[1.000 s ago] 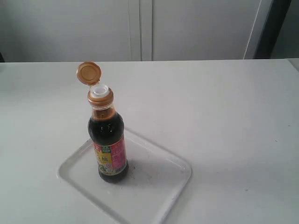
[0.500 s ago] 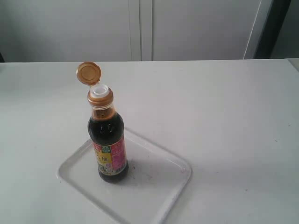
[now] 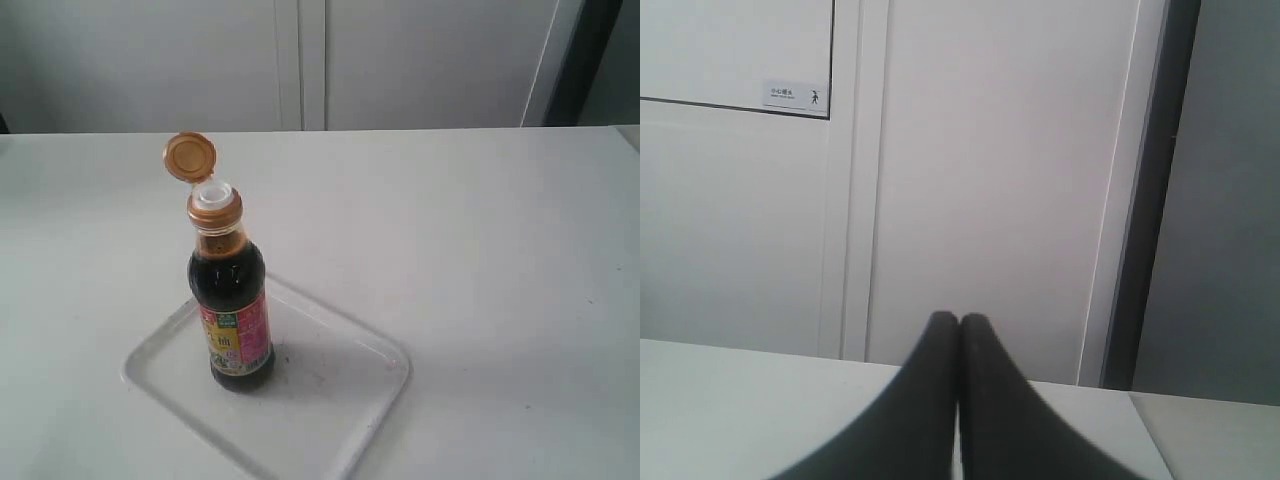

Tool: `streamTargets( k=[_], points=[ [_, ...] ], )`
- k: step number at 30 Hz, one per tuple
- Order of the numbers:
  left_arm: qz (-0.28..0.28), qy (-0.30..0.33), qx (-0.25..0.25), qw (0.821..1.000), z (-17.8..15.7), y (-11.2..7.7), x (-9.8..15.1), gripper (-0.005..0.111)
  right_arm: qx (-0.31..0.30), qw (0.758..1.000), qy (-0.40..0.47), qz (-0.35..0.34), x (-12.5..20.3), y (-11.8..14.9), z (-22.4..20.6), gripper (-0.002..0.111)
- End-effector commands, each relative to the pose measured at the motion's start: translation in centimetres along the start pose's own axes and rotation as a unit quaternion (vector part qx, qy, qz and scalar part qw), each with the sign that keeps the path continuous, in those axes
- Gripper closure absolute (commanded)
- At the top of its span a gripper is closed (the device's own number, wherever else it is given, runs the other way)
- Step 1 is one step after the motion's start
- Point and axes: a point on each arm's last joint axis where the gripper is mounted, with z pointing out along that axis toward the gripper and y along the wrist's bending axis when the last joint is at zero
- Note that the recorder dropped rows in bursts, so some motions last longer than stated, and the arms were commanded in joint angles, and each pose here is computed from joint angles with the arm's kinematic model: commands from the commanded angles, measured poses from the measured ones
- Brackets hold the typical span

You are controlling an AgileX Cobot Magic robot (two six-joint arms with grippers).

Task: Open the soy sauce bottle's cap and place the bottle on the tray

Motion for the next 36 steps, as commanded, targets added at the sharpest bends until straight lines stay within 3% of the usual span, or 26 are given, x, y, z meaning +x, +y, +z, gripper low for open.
streamTargets(
  k=[1, 36],
  points=[
    [-0.006, 0.009, 0.0, 1.0, 0.32, -0.02, 0.84, 0.107, 0.004, 1.0, -0.003, 0.002, 0.05, -0.02, -0.1, 0.108],
    [-0.016, 0.02, 0.003, 1.0, 0.31, -0.08, 1.05, 0.107, 0.004, 1.0, -0.003, 0.003, 0.05, -0.01, -0.1, 0.108]
  ],
)
